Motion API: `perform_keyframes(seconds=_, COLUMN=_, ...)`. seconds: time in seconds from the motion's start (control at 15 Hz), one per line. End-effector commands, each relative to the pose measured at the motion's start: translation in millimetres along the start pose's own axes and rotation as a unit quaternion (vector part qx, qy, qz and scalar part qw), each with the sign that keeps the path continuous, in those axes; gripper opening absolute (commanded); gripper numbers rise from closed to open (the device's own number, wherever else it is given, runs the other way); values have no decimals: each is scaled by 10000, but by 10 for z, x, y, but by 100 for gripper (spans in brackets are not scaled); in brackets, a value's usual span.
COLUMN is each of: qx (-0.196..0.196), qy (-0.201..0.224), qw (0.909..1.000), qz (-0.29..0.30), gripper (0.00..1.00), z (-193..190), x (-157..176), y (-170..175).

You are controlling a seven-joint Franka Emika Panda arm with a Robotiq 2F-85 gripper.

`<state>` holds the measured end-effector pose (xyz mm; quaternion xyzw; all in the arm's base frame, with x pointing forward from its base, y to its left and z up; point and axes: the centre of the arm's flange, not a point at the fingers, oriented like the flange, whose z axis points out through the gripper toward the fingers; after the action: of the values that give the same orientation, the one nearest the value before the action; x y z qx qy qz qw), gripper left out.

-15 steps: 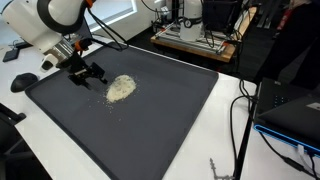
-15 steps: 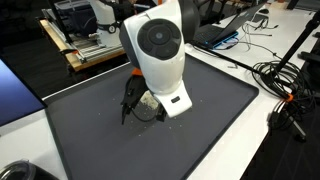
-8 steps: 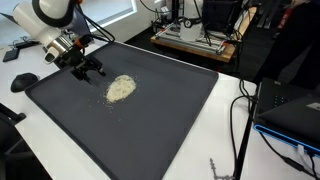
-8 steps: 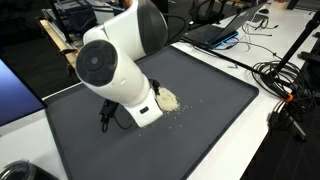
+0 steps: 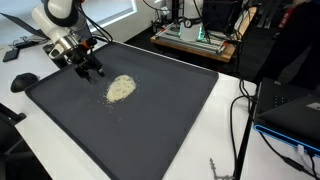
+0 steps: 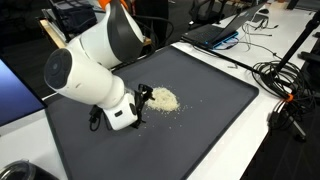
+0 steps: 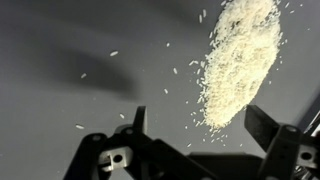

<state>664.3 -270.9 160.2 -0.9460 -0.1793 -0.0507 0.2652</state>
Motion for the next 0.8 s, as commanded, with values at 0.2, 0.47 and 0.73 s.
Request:
perform_keyframes(seconds=0.2, qx=-218, qy=604, qw=9979, qz=-14, gripper=100, z=-5, x=-593, y=-489)
perform_keyframes(seconds=0.47, qx=-323, qy=884, qw=9955, qz=78, gripper=100, z=-21, x=-851, y=-645)
perform_keyframes(seconds=0.73, qx=-495, qy=1085, qw=9929, qz=8, gripper=100, z=-35, x=-1134, y=-899)
